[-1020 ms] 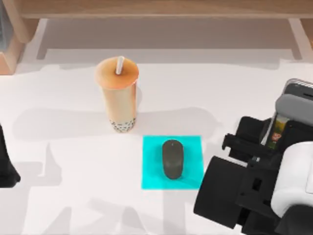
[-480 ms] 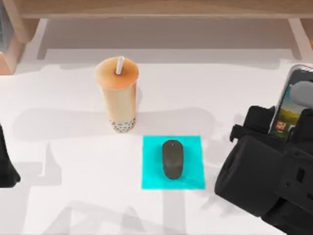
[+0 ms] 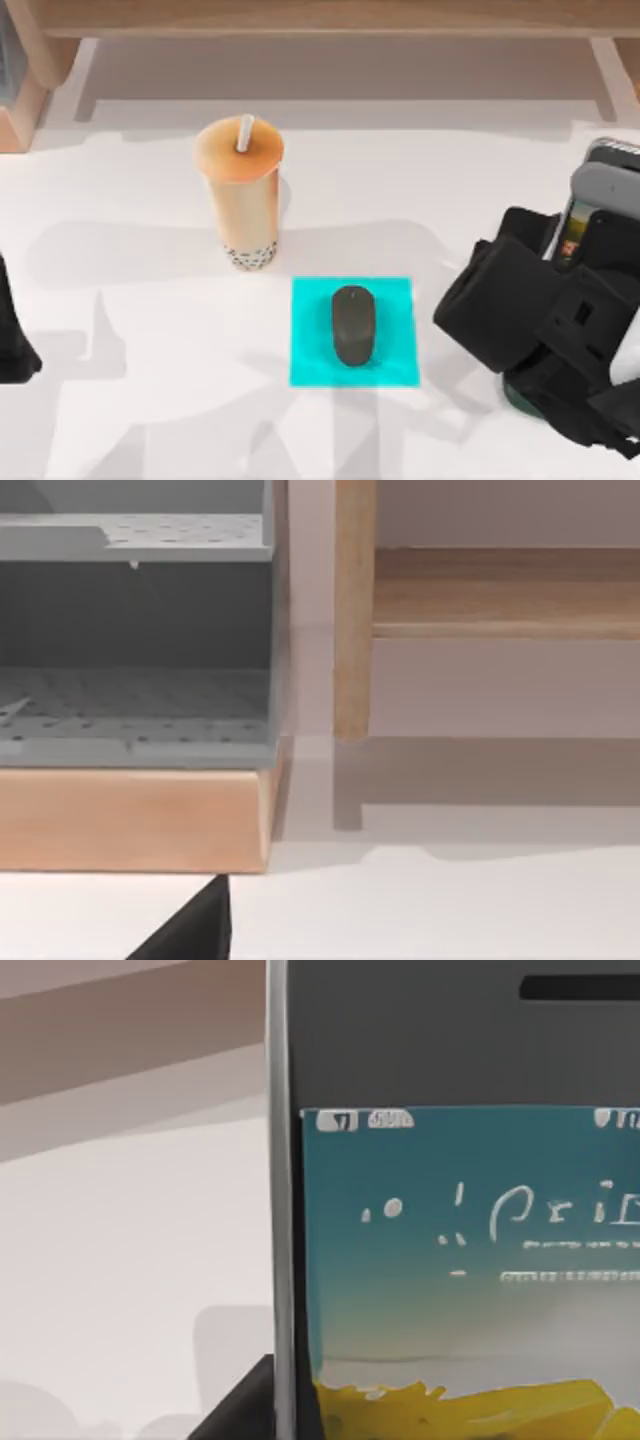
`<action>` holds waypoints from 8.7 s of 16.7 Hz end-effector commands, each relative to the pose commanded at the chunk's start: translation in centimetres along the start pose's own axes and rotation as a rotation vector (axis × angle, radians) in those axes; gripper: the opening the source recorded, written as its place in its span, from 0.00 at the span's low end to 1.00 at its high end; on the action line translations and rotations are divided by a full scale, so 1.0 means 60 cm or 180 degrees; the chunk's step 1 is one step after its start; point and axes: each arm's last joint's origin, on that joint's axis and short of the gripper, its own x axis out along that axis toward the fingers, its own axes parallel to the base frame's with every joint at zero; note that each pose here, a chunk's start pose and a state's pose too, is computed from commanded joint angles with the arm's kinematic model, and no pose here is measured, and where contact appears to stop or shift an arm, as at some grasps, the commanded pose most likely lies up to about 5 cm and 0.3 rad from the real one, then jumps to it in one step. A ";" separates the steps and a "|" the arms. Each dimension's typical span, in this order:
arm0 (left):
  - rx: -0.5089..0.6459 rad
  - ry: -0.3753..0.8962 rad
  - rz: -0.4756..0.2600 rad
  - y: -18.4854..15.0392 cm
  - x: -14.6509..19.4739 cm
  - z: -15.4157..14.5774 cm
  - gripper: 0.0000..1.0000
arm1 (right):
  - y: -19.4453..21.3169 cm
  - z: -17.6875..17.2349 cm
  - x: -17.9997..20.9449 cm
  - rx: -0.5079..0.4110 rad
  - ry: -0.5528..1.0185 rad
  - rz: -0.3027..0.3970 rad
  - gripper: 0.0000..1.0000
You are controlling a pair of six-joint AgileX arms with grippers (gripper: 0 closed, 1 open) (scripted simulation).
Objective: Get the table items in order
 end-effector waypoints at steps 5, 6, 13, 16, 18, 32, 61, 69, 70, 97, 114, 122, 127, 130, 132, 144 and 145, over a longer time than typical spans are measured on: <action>0.0000 0.0000 0.0000 0.000 0.000 0.000 1.00 | 0.000 0.000 0.001 0.0001 0.0001 -0.0006 0.08; 0.0000 0.0000 0.0000 0.000 0.000 0.000 1.00 | 0.000 0.000 0.001 0.0001 0.0001 -0.0006 0.15; 0.0000 0.0000 0.0000 0.000 0.000 0.000 1.00 | 0.000 0.000 0.001 0.0001 0.0001 -0.0006 0.68; 0.0000 0.0000 0.0000 0.000 0.000 0.000 1.00 | 0.000 0.000 0.001 0.0001 0.0001 -0.0006 0.90; 0.0000 0.0000 0.0000 0.000 0.000 0.000 1.00 | 0.000 0.000 0.001 0.0001 0.0001 -0.0006 1.00; 0.0000 0.0000 0.0000 0.000 0.000 0.000 1.00 | -0.026 0.014 -0.016 0.0461 -0.0089 0.0102 1.00; 0.0000 0.0000 0.0000 0.000 0.000 0.000 1.00 | -0.112 0.029 -0.017 0.0605 0.0544 0.1062 1.00; 0.0000 0.0000 0.0000 0.000 0.000 0.000 1.00 | -0.262 -0.003 0.036 0.0382 -0.0733 0.1793 1.00; 0.0000 0.0000 0.0000 0.000 0.000 0.000 1.00 | -0.275 -0.014 0.043 0.0272 -0.0909 0.1721 1.00; 0.0068 0.0556 -0.0539 -0.125 0.107 0.015 1.00 | -0.311 -0.068 0.077 -0.0234 -0.1344 0.1358 1.00; -0.0033 0.0313 -0.0085 -0.326 0.221 -0.113 1.00 | -0.311 -0.068 0.077 -0.0234 -0.1344 0.1358 1.00; -0.0034 0.0313 -0.0085 -0.327 0.246 -0.115 1.00 | -0.311 -0.068 0.077 -0.0234 -0.1344 0.1358 1.00; -0.0033 0.0313 -0.0085 -0.327 0.270 -0.118 1.00 | -0.311 -0.068 0.077 -0.0234 -0.1344 0.1358 1.00; -0.0033 0.0313 -0.0085 -0.327 0.270 -0.118 0.85 | -0.311 -0.068 0.077 -0.0234 -0.1344 0.1358 1.00; -0.0033 0.0313 -0.0085 -0.327 0.270 -0.118 0.70 | -0.311 -0.068 0.077 -0.0234 -0.1344 0.1358 1.00; -0.0033 0.0313 -0.0085 -0.327 0.270 -0.118 0.00 | -0.311 -0.068 0.077 -0.0234 -0.1344 0.1358 1.00; -0.0033 0.0313 -0.0085 -0.327 0.270 -0.118 0.00 | -0.311 -0.068 0.077 -0.0234 -0.1344 0.1358 1.00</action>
